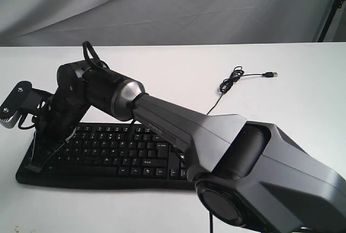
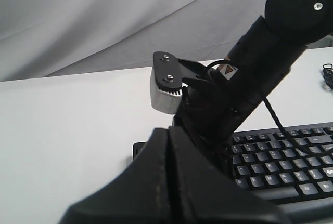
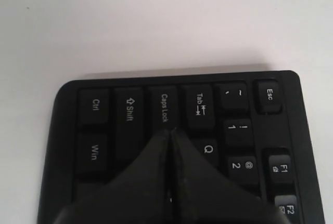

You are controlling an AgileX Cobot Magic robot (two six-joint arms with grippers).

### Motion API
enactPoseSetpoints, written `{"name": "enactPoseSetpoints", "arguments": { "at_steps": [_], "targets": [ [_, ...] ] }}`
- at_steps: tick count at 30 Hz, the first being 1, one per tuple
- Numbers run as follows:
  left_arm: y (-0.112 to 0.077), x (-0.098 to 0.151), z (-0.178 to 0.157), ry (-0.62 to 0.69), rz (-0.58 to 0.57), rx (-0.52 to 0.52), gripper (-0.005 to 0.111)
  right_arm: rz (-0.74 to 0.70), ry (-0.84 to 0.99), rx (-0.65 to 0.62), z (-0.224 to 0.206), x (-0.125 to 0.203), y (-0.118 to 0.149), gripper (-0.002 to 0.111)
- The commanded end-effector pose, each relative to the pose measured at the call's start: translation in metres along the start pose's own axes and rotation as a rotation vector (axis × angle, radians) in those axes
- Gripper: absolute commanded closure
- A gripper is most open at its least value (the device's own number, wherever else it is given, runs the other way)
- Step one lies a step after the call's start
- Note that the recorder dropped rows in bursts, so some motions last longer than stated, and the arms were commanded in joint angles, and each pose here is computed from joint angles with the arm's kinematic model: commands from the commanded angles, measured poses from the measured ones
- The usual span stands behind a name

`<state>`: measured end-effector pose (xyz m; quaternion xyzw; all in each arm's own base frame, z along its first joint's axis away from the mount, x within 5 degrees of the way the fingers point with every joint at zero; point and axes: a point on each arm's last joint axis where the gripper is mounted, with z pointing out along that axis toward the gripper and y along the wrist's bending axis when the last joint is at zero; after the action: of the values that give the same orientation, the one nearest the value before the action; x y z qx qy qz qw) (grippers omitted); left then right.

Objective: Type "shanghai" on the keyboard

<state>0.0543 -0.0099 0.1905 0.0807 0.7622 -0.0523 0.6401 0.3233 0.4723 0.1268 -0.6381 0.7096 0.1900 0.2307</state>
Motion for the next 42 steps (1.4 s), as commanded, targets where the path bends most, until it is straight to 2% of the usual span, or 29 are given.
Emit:
{"name": "enactPoseSetpoints", "arguments": {
  "at_steps": [1, 25, 30, 35, 42],
  "targets": [
    [0.0, 0.001, 0.0, -0.004, -0.001, 0.004, 0.107, -0.01, -0.013, -0.006, -0.003, -0.004, 0.002, 0.108],
    [0.0, 0.001, 0.0, -0.004, -0.001, 0.004, 0.107, 0.001, -0.007, -0.013, 0.008, 0.003, 0.002, 0.108],
    [0.0, 0.001, 0.0, -0.004, -0.001, 0.004, 0.107, -0.074, -0.005, 0.08, -0.027, -0.014, -0.005, 0.108],
    [0.0, 0.001, 0.0, -0.004, -0.001, 0.004, 0.107, -0.12, 0.098, 0.115, -0.055, -0.017, -0.007, 0.108],
    [0.0, 0.001, 0.0, -0.004, -0.001, 0.004, 0.107, -0.071, 0.205, 0.073, -0.068, -0.002, -0.017, 0.108]
  ]
}}
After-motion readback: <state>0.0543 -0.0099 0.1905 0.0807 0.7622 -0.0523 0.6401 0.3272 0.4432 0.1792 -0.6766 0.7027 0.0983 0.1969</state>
